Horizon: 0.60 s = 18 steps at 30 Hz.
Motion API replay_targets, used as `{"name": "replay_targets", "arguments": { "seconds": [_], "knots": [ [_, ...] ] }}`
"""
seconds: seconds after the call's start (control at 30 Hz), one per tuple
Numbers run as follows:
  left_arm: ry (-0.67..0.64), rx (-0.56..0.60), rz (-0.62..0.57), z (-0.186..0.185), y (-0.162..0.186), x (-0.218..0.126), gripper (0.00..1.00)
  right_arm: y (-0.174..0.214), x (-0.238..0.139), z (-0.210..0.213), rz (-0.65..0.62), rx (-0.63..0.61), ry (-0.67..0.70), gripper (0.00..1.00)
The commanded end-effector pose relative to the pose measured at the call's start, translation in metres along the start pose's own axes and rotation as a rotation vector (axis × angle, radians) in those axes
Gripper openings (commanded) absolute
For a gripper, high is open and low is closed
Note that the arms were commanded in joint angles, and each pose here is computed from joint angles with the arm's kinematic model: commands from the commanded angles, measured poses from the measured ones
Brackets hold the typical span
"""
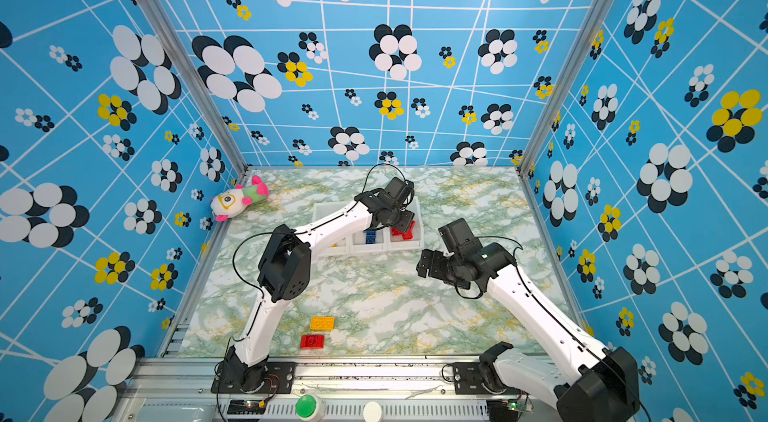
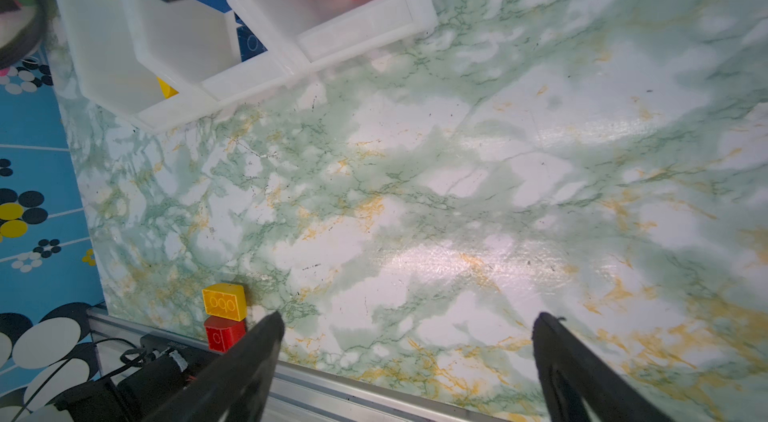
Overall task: Sort the legos into containers by color
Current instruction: 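Open the left gripper to drop the red brick into the compartment, then raise the left gripper while the right gripper moves to the yellow 120 brick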
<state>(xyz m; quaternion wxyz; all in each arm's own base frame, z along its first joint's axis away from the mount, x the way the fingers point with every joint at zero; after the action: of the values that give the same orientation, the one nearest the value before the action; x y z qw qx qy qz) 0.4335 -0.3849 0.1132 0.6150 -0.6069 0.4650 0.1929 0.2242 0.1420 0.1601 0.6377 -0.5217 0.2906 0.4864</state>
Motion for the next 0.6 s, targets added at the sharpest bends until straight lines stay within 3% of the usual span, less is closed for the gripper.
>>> {"name": "replay_targets", "arguments": {
  "seconds": [0.0,0.33,0.57],
  "knots": [
    [-0.009,-0.01,-0.027,0.001,-0.01,-0.006,0.64,0.003,0.0,-0.007,-0.001,0.028,0.02,0.96],
    [0.039,-0.031,-0.093,-0.004,-0.021,-0.034,0.69,0.006,-0.001,-0.029,0.011,0.099,0.083,0.96],
    [0.085,-0.078,-0.126,-0.001,-0.015,-0.063,0.76,0.018,-0.005,-0.073,0.059,0.243,0.246,0.99]
  ]
}}
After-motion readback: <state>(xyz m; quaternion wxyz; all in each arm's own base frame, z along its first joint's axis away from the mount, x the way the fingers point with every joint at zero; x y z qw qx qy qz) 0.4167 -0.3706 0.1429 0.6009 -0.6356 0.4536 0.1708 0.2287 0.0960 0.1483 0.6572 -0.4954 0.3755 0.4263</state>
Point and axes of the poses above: each gripper's point midway between its finger pads, its own x axis out along the fingers, its own z axis along the line the jaws close on, y = z × x, the point moved 1 cm from there along -x, back along the fingers, and after that the axes turned 13 degrees about -x, right-handed, at the moved point
